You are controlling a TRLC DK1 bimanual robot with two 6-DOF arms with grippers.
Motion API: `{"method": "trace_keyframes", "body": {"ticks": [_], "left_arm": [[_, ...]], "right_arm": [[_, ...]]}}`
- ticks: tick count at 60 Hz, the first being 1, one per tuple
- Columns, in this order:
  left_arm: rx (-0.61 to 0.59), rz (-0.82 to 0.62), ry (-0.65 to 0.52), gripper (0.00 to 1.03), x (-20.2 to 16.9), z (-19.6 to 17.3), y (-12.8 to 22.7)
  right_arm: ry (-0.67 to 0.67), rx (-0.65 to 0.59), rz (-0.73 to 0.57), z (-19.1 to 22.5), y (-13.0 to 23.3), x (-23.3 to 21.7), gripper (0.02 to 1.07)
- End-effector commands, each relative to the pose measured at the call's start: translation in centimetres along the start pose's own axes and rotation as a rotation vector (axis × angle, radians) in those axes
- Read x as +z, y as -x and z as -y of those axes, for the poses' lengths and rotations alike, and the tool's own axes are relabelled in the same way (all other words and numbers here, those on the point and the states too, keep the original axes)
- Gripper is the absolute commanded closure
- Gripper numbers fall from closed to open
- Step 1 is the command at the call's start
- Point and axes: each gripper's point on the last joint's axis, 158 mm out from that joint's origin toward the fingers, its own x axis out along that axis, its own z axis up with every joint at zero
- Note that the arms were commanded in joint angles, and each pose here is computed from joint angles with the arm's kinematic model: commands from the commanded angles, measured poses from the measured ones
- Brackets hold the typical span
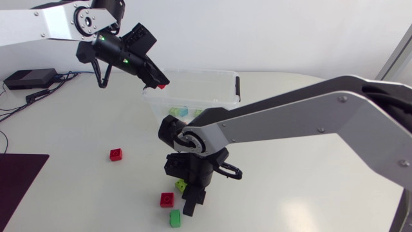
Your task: Pick up the duplo bricks and place them in the container
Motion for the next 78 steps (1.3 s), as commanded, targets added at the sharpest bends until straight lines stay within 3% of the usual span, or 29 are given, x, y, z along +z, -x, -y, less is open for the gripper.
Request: {"method": "trace_keyframes", "body": {"ticks": [1,5,7,8,9,10,11,12,14,26,31,39,40,51,68,78], "left_arm": [[-0.005,0.021,0.029,0.75,1.1,-0.7,-1.4],[-0.011,0.011,0.043,0.73,0.8,-1.3,-2.9],[-0.014,0.006,0.045,0.56,0.6,-1.5,-3.4],[-0.012,0.006,0.048,0.39,0.6,-1.6,-3.4],[-0.011,0.006,0.049,0.34,0.5,-1.7,-3.4],[-0.007,0.007,0.05,0.2,0.5,-1.9,-3.2],[-0.007,0.007,0.05,0.19,0.5,-1.9,-3.2],[0.0,0.011,0.05,0.08,0.6,-2.1,-2.9],[0.007,0.014,0.053,0.06,0.6,-2.4,-2.5],[0.068,0.012,0.042,0.05,-1.2,-3.4,2.5],[0.082,-0.04,-0.013,0.05,-4.1,-2.6,4.9],[0.091,-0.156,-0.09,0.05,-9.2,-1.6,5.8],[0.087,-0.196,-0.11,0.05,-11.2,-1.5,6.0],[-0.009,-0.346,-0.199,0.05,-19.8,-0.4,5.6],[-0.186,-0.466,-0.259,0.06,-25.6,0.9,2.7],[-0.225,-0.555,-0.297,0.06,-27.9,1.2,1.9]], "right_arm": [[0.006,-0.004,-0.007,0.1,0.8,-1.1,0.81],[0.0,-0.014,0.012,0.2,2.3,-1.1,0.81],[-0.005,-0.023,0.031,0.3,3.5,-1.1,0.81],[-0.011,-0.03,0.043,0.5,4.1,-1.0,0.81],[-0.017,-0.036,0.051,0.7,4.6,-1.1,0.81],[-0.016,-0.038,0.057,0.7,4.9,-1.0,0.81],[-0.019,-0.04,0.06,0.8,5.1,-1.1,0.81],[-0.025,-0.05,0.073,1.1,6.0,-1.1,0.81],[-0.039,-0.063,0.093,1.7,7.1,-1.0,0.81],[-0.113,-0.136,0.22,5.5,12.6,0.3,0.81],[-0.155,-0.174,0.287,7.4,14.9,1.2,0.81],[-0.215,-0.228,0.38,10.4,17.5,2.7,0.81],[-0.223,-0.233,0.389,10.8,17.8,2.9,0.81],[-0.328,-0.297,0.514,15.8,20.2,5.4,0.81],[-0.489,-0.391,0.631,23.6,21.9,7.0,0.81],[-0.542,-0.422,0.652,27.0,21.6,6.8,0.8]]}}
